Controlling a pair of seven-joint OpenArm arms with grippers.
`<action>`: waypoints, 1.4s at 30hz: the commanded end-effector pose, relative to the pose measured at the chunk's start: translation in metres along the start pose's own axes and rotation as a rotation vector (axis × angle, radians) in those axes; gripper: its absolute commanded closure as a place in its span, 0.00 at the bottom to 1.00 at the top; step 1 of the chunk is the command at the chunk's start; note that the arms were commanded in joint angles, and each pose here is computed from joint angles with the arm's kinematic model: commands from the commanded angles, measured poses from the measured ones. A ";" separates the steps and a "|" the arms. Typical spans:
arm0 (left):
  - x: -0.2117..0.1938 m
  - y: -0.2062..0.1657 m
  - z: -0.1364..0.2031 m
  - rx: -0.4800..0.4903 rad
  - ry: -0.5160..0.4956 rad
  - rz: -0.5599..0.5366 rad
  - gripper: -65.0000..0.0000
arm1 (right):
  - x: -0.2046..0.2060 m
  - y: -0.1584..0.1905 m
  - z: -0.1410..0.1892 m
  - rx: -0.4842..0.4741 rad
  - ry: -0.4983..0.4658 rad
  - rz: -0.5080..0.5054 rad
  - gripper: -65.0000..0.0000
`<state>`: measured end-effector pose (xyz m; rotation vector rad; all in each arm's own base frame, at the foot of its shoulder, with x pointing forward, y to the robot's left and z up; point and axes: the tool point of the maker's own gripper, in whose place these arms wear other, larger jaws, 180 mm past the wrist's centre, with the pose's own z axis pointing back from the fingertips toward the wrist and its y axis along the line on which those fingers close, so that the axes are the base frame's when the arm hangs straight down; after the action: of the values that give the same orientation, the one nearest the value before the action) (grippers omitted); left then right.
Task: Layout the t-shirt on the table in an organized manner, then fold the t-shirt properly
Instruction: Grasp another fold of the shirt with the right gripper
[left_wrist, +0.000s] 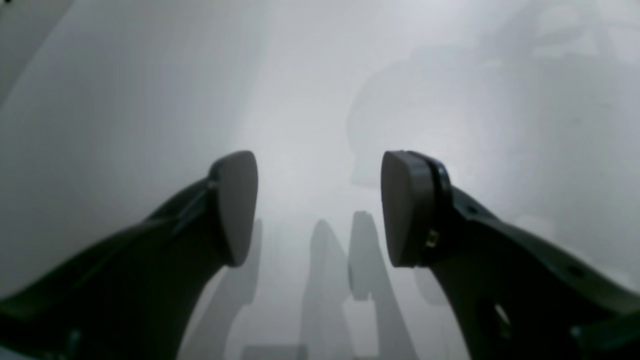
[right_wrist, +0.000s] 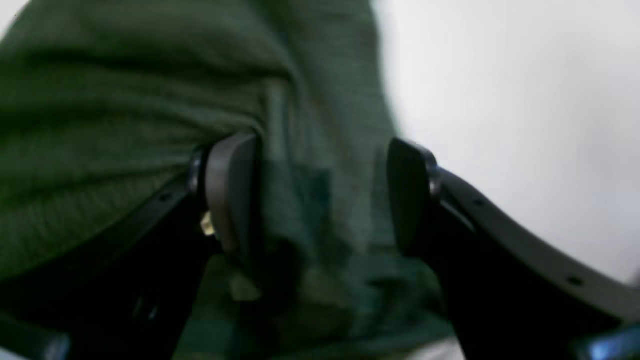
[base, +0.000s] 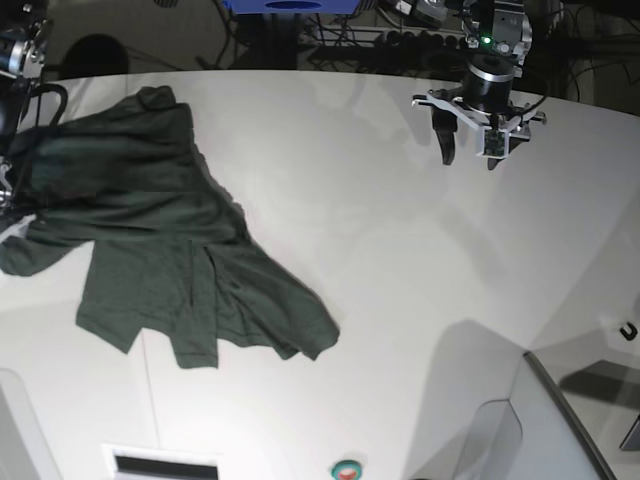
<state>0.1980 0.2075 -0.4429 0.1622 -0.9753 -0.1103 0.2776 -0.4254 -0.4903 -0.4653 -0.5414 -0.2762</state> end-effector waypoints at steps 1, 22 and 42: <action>0.009 0.003 0.001 0.007 -0.036 -0.005 0.44 | -0.004 -0.027 -0.001 -0.067 0.028 0.014 0.43; 0.010 0.004 0.000 0.008 -0.039 -0.004 0.44 | 0.044 0.118 0.146 0.266 -0.325 0.298 0.43; 0.002 0.006 0.005 0.005 -0.019 -0.018 0.44 | 0.035 0.278 0.197 0.543 -0.290 0.658 0.27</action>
<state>0.1909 0.2123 -0.4453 0.1701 -0.9578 -0.1207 0.3135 -0.0975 -0.4306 -0.1308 -0.6407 0.5716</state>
